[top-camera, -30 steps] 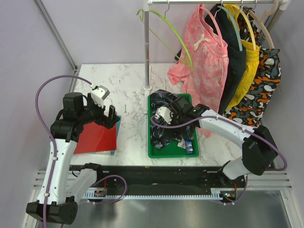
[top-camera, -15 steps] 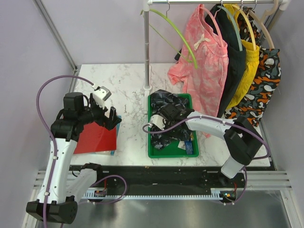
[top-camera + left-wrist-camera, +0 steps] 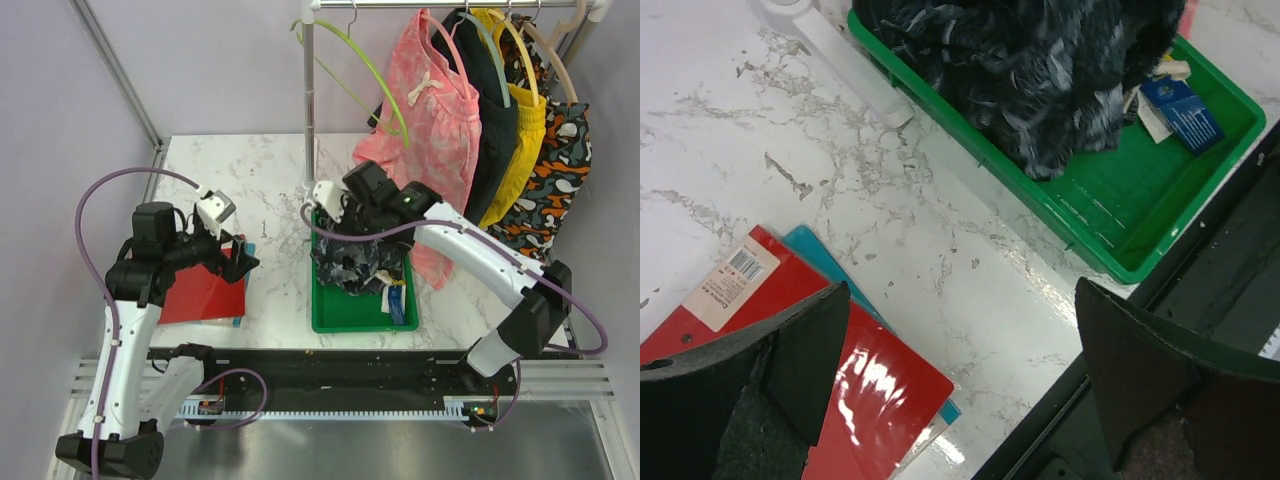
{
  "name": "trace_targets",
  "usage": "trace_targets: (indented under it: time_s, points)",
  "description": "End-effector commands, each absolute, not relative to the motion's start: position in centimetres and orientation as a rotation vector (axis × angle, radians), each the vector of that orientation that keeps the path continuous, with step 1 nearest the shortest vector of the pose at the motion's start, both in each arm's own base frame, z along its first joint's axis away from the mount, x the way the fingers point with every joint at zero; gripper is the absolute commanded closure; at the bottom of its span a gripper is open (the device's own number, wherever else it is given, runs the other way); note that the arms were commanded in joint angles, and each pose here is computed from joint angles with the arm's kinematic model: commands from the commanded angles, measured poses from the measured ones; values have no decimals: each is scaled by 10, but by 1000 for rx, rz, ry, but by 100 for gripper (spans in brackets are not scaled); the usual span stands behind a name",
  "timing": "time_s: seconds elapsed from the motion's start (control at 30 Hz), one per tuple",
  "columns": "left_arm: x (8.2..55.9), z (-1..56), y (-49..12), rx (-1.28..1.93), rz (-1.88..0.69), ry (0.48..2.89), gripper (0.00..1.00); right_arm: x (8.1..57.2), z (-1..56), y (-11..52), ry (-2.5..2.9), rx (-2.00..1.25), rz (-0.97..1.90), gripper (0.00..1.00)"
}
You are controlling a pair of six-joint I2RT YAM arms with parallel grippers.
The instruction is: Place the shorts on the hanger
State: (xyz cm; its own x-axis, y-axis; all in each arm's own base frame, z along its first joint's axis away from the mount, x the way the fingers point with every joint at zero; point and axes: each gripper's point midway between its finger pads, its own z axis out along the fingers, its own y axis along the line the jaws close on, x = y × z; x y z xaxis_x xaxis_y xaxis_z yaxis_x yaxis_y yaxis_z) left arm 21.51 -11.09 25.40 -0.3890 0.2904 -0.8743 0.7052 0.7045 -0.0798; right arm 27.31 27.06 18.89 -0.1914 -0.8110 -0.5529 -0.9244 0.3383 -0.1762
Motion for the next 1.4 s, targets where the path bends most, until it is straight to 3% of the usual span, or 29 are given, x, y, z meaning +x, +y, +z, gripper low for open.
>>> trace_targets:
  time_s: [0.0,0.2,0.37,0.43,0.6,0.7,0.87,1.37]
  points:
    - [193,273,-128,879,-649,1810,0,297,296,276,1937,-1197,413,100]
    - [173,310,-144,1081,-628,1515,2,321,389,284,1824,-894,546,100]
    - [150,314,-167,1305,-681,1274,11,331,419,288,1757,-761,583,100]
    - [165,303,-169,1383,-578,1260,19,337,426,284,1757,-688,568,100]
    - [188,276,-202,1616,-345,1301,25,334,442,285,1737,-600,626,100]
    - [197,264,-223,1657,-344,1303,30,330,447,283,1712,-583,645,100]
    - [219,253,-243,1553,-334,1229,30,324,456,276,1687,-558,648,100]
    - [234,234,-277,1633,-340,1012,30,312,468,274,1651,-573,679,100]
